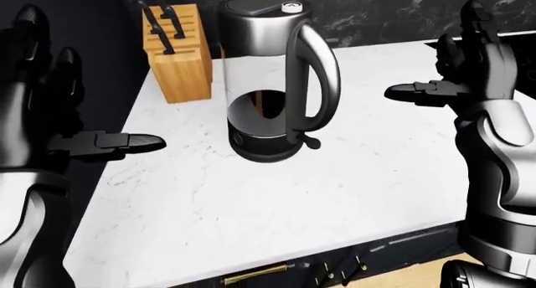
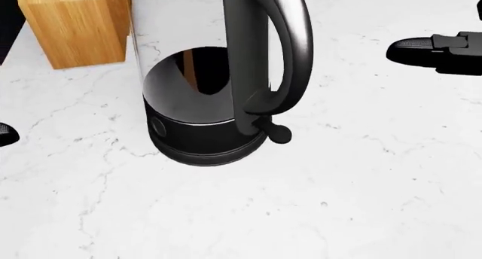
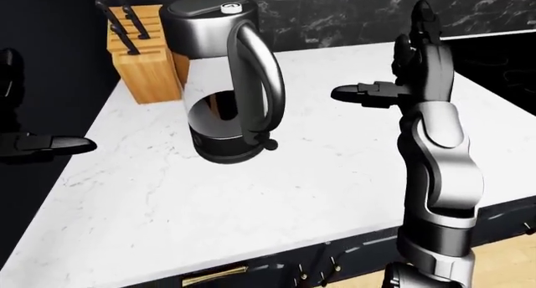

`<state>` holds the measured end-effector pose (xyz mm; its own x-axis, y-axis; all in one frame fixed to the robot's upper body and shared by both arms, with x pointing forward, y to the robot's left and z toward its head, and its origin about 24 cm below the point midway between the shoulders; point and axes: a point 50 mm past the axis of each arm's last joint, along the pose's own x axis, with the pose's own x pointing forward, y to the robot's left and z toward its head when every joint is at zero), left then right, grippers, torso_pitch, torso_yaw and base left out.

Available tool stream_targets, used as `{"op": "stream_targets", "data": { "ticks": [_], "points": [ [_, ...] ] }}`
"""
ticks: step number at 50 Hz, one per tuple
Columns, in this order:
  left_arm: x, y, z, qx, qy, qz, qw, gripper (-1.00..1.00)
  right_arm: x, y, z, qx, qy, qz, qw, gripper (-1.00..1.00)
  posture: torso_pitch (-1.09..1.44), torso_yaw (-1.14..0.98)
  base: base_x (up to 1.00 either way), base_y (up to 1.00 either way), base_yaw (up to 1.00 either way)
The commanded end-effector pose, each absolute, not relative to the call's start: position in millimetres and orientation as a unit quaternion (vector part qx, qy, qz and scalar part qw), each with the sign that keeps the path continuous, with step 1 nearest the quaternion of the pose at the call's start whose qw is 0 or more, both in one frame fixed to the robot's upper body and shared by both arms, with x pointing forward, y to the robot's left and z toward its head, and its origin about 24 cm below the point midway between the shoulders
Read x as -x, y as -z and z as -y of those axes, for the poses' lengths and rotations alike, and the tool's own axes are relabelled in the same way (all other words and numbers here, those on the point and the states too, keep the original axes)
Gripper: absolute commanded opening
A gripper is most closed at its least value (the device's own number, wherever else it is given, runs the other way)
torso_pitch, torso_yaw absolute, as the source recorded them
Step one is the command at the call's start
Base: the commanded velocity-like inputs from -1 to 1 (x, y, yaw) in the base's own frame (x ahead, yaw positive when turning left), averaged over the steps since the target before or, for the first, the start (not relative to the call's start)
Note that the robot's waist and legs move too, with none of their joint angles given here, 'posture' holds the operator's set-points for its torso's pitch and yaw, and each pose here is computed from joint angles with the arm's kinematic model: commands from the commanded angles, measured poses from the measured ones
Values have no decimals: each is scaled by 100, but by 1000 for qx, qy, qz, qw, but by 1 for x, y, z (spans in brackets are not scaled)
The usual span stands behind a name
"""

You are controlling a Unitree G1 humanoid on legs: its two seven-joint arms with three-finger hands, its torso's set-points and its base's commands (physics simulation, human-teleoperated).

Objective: Press the button to open the lid of the electric kettle.

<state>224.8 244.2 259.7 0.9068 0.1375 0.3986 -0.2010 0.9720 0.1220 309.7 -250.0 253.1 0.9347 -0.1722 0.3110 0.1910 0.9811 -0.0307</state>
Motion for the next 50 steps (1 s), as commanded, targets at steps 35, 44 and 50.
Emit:
{"op": "stream_targets", "data": {
  "ticks": [35,44,50],
  "points": [
    [-218,-273,-242,-93,-84,237,963,100,-308,-279,243,42,89,207,973,100,-34,0,0,0,0],
    [-217,-274,-240,-101,-79,243,961,100,-312,-279,239,42,84,206,974,100,-39,0,0,0,0],
    [-218,-273,-239,-105,-78,243,961,100,-319,-284,235,47,80,206,974,100,-39,0,0,0,0]
  ]
}}
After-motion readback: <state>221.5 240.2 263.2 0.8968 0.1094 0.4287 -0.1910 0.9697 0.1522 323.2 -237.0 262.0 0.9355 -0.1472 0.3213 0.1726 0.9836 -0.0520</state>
